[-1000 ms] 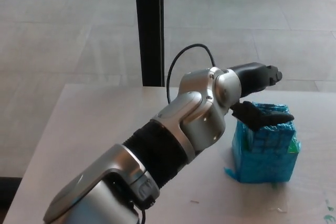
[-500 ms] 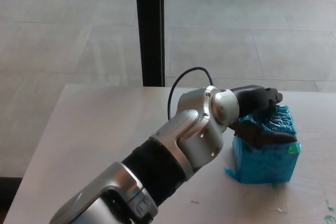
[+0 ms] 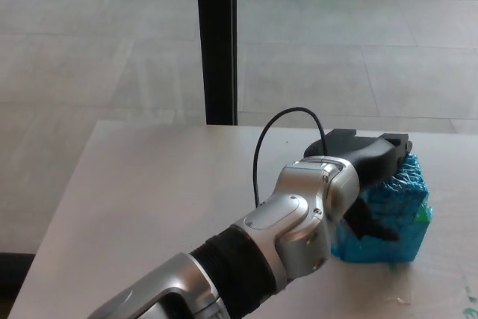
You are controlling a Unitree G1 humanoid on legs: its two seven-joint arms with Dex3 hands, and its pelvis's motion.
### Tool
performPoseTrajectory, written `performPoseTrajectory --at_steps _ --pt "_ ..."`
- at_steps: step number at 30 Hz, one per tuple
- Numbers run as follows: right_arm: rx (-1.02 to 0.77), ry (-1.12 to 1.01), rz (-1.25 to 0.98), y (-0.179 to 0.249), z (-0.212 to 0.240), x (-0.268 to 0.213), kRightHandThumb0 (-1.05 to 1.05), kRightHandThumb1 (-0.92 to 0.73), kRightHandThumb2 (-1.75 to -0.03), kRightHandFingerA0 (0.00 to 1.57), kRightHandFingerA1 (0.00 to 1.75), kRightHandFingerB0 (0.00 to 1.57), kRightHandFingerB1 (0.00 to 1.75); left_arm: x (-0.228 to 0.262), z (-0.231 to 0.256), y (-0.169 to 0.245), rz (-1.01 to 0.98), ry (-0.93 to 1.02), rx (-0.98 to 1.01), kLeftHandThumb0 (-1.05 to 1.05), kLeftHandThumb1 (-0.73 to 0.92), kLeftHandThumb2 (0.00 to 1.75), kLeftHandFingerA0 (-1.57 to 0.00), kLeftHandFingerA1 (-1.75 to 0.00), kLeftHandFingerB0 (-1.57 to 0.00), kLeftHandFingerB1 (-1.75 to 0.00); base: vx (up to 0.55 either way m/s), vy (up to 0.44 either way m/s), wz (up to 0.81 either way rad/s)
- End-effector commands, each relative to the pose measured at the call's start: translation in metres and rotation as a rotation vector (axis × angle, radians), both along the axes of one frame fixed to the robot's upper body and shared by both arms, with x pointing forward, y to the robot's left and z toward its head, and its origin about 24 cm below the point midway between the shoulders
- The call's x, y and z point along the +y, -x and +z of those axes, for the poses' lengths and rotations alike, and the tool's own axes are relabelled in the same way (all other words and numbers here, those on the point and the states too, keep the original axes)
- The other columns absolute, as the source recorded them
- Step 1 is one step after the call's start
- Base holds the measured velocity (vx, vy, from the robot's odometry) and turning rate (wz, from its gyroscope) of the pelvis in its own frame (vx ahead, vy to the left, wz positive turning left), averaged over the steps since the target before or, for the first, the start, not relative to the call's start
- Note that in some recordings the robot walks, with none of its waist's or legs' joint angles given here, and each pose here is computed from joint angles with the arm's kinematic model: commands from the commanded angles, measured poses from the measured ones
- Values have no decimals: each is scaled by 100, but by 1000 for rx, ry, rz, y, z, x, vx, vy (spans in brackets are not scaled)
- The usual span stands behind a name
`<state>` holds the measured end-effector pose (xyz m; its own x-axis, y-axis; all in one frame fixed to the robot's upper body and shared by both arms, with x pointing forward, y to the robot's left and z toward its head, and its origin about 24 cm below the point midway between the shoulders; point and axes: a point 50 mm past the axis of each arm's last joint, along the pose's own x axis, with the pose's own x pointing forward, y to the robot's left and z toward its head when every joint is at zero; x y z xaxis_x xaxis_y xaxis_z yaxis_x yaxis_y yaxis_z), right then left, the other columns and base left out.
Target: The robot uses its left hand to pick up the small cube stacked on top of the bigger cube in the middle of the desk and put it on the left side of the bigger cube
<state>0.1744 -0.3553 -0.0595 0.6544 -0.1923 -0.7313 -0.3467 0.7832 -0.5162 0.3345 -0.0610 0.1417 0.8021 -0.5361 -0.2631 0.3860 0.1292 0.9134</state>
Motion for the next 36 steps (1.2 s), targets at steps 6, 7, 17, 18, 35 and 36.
performPoseTrajectory --at_steps 6,7,17,18,35,36 --pt "-1 -6 -44 6 -4 1 -46 -30 -93 90 94 72 69 -2 -52 18 -83 79 -350 -19 60 68 -80 -164 -24 -62 0 0 0" --pt "0 -4 -39 6 -4 2 -46 -30 -94 89 94 72 70 -1 -50 17 -86 93 -348 -21 58 73 -85 -166 -21 -59 0 0 0" --pt "-9 10 -24 8 -6 4 -40 -29 -105 89 90 74 66 -6 -36 7 -99 37 -405 -24 63 75 -90 -150 -82 -109 0 0 0" --pt "-11 -2 -24 9 -6 4 -42 -28 -106 92 93 75 69 -5 -37 7 -99 45 -396 -23 61 78 -91 -147 -82 -108 0 0 0" --pt "-5 7 -20 13 -7 2 -57 -36 -104 94 94 72 76 27 22 -28 -12 179 -437 -19 62 82 -84 -142 -78 -111 0 0 0" --pt "-5 3 -13 13 -7 3 -57 -39 -100 95 93 74 72 30 29 -30 2 188 -443 -13 63 78 -84 -168 -68 -128 0 0 0"
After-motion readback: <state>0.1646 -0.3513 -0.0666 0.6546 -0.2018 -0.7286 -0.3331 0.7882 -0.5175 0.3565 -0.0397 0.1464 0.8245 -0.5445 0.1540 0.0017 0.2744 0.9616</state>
